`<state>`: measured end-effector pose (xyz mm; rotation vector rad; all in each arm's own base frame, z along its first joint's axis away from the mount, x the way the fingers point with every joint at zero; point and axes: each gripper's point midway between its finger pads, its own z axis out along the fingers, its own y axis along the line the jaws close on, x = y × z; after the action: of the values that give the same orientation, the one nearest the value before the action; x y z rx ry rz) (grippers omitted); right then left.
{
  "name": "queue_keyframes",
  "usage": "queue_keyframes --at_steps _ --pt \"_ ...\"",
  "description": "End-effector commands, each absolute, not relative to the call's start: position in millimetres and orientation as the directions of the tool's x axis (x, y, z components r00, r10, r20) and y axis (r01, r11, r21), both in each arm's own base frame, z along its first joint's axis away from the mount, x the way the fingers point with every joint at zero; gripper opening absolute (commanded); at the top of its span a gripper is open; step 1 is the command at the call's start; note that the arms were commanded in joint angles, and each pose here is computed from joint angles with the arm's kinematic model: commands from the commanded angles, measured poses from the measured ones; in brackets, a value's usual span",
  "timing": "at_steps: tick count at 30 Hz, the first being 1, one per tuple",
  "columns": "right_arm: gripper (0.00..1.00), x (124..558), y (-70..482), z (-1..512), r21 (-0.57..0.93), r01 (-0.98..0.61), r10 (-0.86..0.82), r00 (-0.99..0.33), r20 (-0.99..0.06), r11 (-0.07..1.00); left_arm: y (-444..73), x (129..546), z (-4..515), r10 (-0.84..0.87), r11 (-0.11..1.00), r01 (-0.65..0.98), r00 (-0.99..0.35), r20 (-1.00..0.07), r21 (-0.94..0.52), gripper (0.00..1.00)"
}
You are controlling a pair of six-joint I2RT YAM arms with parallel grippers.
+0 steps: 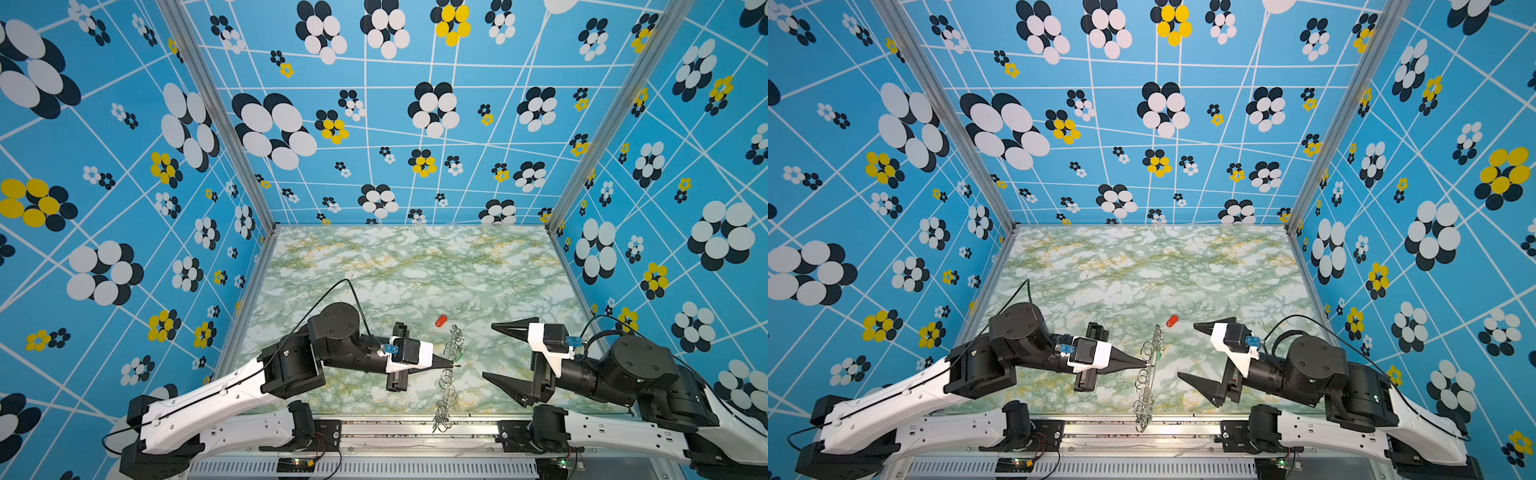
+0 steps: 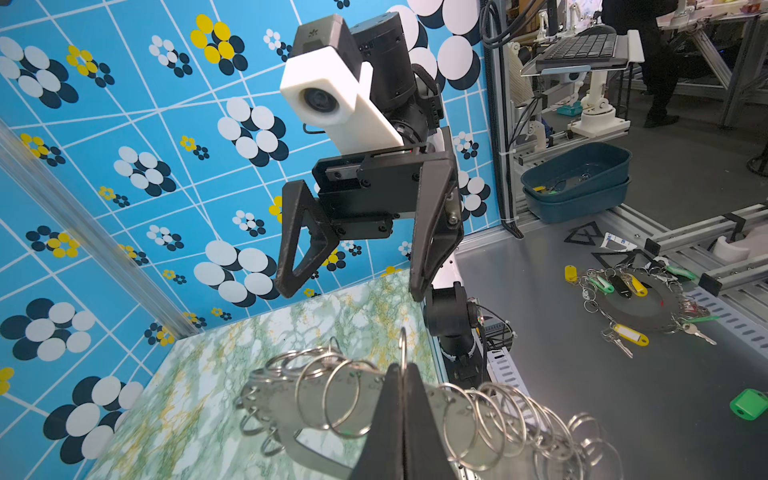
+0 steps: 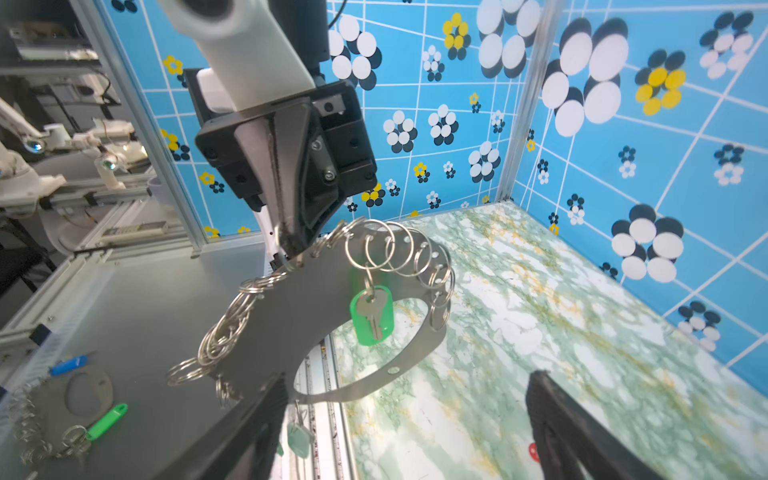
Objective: Put the keys on the keyring
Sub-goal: 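Open the right gripper and swing it away toward the red-tagged key, then lower the right gripper over the red-tagged key and close on it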
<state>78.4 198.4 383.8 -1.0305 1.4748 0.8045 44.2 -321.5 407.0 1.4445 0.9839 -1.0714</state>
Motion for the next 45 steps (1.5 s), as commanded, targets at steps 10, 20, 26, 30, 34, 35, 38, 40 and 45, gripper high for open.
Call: queue_keyframes --at_steps 10,20,26,30,34,35,38,40,45 --pt "0.99 125 195 342 0.06 -0.776 -0.191 -0.228 -0.955 0.628 -310 52 406 0.055 -0.063 0.909 0.414 -0.908 0.411 0.0" --pt "0.99 200 198 270 0.483 -0.495 -0.02 -0.713 -0.701 0.723 -296 82 378 0.178 0.087 0.896 0.415 -0.892 0.435 0.0" --pt "0.99 236 203 227 0.496 -0.37 0.005 -0.797 -0.603 0.785 -283 95 357 0.23 0.159 0.906 0.353 -0.907 0.393 0.0" --pt "0.99 259 203 185 0.514 -0.234 0.066 -0.864 -0.499 0.825 -278 105 341 0.249 0.191 0.913 0.309 -0.918 0.359 0.0" --pt "0.99 282 188 147 0.452 -0.088 0.132 -0.891 -0.434 0.888 -274 115 329 0.25 0.224 0.922 0.259 -0.933 0.316 0.0" --pt "0.98 288 190 145 0.448 -0.085 0.134 -0.891 -0.435 0.89 -273 116 328 0.247 0.228 0.924 0.251 -0.936 0.308 0.0" --pt "0.97 301 198 132 0.414 -0.114 0.078 -0.905 -0.417 0.903 -271 122 323 0.244 0.238 0.928 0.23 -0.942 0.288 0.0" --pt "0.92 306 198 118 0.346 -0.169 -0.017 -0.915 -0.402 0.923 -268 127 320 0.24 0.248 0.929 0.215 -0.947 0.274 0.0" --pt "0.75 323 212 94 0.267 -0.363 -0.255 -0.895 -0.365 0.893 -264 133 312 0.23 0.255 0.937 0.179 -0.957 0.237 0.0"
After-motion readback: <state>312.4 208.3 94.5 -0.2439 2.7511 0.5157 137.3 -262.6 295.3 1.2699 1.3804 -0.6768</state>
